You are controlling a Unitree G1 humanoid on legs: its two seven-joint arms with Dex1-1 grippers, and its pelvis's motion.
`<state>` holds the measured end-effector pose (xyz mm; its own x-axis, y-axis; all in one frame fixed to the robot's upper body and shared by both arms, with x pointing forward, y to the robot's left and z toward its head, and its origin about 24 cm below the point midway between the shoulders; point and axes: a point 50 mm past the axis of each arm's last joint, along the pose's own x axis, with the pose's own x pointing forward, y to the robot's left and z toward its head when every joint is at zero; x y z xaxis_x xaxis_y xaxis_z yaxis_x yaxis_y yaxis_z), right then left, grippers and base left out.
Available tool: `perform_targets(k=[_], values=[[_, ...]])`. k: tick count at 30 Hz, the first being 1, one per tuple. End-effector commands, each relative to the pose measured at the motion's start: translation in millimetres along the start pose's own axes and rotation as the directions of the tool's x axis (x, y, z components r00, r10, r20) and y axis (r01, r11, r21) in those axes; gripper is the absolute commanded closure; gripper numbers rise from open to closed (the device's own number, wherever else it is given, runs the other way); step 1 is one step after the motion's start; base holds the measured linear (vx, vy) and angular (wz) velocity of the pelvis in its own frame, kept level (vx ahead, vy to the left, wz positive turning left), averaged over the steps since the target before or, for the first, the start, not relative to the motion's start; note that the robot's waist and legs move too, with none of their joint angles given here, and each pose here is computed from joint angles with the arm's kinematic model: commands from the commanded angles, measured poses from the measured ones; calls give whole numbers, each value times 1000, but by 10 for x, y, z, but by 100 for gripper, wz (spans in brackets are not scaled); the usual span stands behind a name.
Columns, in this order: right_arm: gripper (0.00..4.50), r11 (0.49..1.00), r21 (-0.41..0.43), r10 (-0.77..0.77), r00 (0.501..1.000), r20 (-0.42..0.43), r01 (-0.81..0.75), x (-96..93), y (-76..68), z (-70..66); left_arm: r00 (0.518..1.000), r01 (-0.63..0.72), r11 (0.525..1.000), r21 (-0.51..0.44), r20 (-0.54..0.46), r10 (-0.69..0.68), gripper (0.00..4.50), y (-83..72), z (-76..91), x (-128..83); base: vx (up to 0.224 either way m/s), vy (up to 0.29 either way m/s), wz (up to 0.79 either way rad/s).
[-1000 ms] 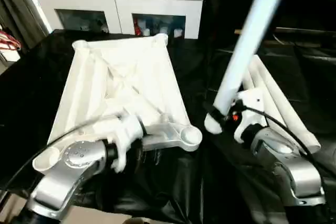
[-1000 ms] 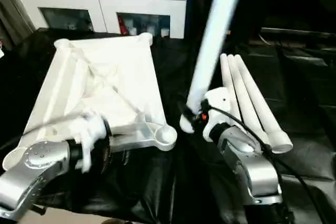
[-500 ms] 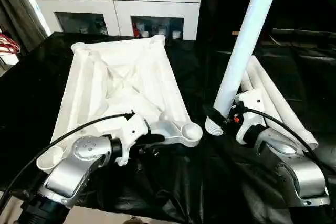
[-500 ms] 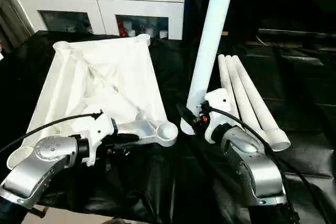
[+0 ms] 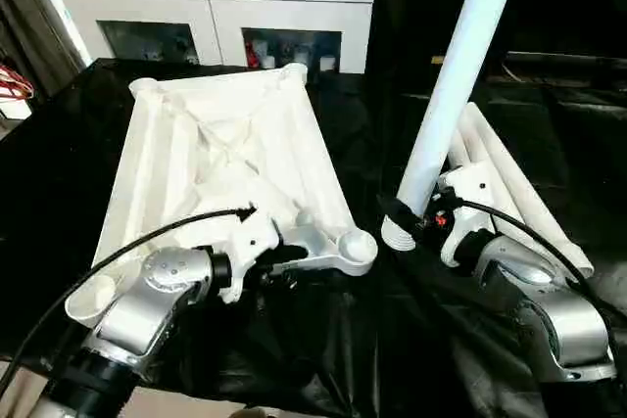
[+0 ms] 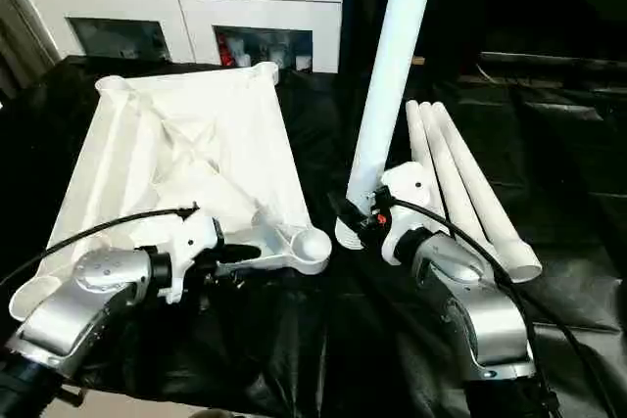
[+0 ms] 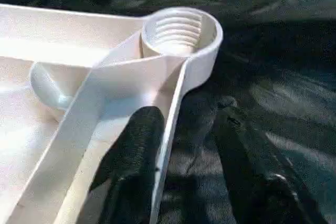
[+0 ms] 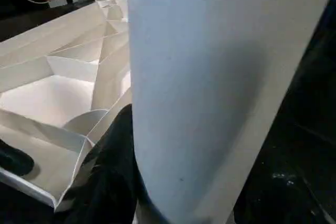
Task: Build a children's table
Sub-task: Pick table leg
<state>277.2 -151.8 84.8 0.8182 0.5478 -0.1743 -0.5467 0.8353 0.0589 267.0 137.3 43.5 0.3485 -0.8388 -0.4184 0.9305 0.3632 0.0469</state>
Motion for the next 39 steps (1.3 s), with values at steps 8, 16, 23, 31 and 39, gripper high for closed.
perform_targets(k=[8,16,23,31,39], values=[[259,1000,-11,25,1000,11,-25,29,6,61,1000,2,1000,6,-18,-2,286,67,-27,-37,0,0,0],[259,997,-22,71,997,-9,-71,45,13,49,998,61,998,-8,0,-61,352,-2,9,-13,0,0,0],[259,995,-38,93,995,-21,-94,50,5,49,995,68,998,-6,-79,-68,409,-39,-33,19,0,0,0],[259,992,-61,106,994,-30,-107,49,-19,53,983,82,996,22,-164,-77,447,-130,-32,65,0,0,0],[259,994,-81,75,997,-30,-77,28,-106,60,993,67,998,-18,-99,-69,447,-354,216,253,0,0,0]])
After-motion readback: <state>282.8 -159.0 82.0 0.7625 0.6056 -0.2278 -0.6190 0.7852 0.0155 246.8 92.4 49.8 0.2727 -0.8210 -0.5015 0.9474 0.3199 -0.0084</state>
